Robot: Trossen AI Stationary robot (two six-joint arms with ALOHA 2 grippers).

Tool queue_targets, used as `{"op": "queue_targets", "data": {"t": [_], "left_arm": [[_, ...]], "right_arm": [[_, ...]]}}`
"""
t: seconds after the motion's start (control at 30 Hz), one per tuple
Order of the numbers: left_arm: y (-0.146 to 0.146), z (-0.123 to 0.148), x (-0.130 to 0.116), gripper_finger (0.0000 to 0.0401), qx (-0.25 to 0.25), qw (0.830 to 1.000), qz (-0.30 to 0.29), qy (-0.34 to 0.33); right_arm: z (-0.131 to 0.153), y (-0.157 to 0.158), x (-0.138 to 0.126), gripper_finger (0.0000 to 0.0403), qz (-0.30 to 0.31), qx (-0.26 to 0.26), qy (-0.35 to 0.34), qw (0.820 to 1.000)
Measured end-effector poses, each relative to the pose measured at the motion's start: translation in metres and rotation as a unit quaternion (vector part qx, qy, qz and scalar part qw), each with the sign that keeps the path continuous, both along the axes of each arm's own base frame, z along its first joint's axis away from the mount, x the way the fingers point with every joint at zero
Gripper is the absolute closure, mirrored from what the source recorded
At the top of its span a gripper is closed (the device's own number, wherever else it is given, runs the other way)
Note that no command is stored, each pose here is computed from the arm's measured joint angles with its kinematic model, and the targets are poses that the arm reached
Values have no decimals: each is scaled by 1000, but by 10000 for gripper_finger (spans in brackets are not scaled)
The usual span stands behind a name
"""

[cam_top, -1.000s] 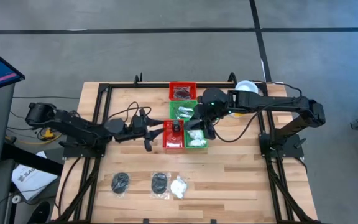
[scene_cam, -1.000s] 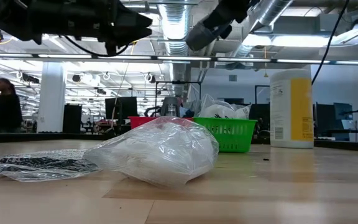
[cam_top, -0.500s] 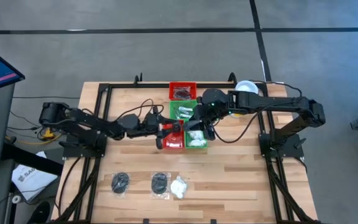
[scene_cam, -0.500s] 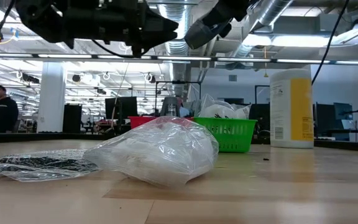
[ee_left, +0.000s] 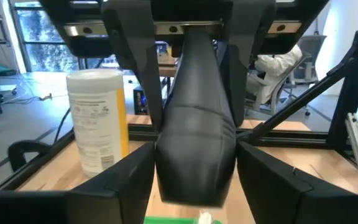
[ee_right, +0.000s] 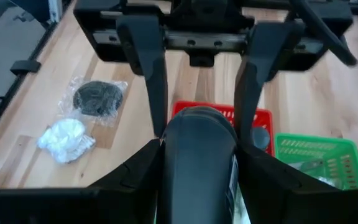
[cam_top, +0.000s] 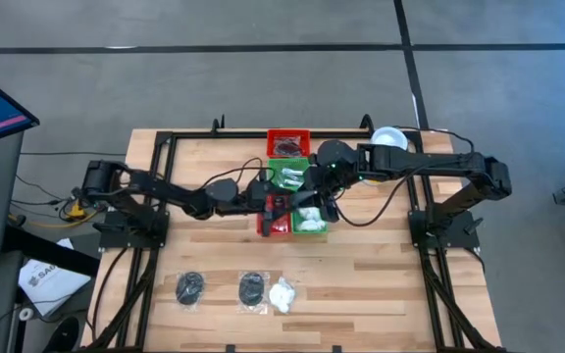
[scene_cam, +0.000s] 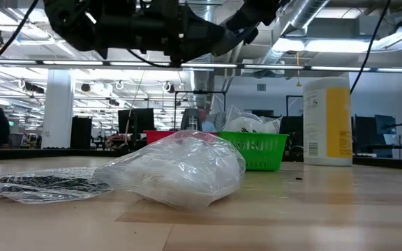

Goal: Pick & Place Travel size toiletries
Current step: Put the gray deodorant into the bottom red bin

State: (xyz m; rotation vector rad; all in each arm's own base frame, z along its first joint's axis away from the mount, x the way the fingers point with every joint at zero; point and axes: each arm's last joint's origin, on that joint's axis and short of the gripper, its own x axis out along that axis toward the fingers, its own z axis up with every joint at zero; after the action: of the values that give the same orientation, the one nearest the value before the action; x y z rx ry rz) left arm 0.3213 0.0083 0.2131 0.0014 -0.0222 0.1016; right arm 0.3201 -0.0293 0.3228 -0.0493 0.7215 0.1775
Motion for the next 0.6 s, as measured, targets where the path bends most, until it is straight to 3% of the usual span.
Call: {"op": "queue_targets", "data": {"t": [0.2, 0.6], "left_arm": [[0, -3, 12, 188, 0, 1000, -6, 7], [0, -2, 12, 191, -1, 1000, -6, 9]], "right_arm": [[-6, 0, 3, 238, 5, 5, 11, 1000], [-5, 0, 4, 238, 8, 1, 5, 1000]]}}
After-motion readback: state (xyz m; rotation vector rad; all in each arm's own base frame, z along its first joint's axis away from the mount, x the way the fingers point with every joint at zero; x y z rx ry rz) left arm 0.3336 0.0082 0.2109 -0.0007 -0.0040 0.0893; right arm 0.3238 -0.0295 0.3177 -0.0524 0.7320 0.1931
